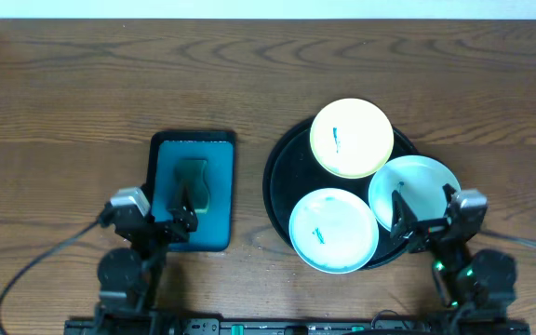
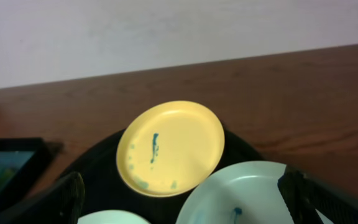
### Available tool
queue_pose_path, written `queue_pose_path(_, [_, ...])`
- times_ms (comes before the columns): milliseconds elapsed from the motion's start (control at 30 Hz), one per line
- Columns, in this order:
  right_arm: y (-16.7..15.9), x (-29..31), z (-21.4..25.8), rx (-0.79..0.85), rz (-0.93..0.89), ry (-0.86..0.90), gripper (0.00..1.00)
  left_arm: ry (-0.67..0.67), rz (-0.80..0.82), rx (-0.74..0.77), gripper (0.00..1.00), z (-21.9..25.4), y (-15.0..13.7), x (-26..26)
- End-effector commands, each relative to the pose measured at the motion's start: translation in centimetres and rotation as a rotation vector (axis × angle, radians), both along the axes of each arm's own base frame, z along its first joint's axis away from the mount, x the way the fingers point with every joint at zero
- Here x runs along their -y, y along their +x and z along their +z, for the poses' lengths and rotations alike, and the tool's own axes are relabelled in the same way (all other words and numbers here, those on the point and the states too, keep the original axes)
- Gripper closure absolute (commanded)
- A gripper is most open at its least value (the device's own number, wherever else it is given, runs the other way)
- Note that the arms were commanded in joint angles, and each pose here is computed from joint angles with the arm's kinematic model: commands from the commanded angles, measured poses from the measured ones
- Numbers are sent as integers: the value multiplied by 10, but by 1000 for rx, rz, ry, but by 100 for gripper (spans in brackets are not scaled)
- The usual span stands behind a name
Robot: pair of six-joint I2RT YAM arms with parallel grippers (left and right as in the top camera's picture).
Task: Clean dirty plates on tray and stack at the side
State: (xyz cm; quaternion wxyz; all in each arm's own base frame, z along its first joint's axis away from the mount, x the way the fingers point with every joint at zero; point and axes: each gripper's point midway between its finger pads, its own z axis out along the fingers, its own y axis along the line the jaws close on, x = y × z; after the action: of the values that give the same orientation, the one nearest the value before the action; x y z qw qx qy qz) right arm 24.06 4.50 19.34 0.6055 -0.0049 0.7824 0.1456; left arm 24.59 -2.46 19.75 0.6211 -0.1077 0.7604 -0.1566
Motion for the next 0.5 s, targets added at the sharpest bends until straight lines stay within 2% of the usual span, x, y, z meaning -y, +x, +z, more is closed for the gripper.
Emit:
queue_pose_path(0, [10,-6,39,-56,41,-21,1,0,-42,-56,20,35,5,7])
queue_pose_path(200, [36,-23,56,-480,127,7,1,12,-73,-507,20,35,13,14])
queue_pose_path(367, [71,-30,56,-615,146,37,1,17,-76,-759,20,20,13,15])
queue_pose_path(467, [79,-40,40,-694,192,76,1,-23,-140,-854,20,4,9,28])
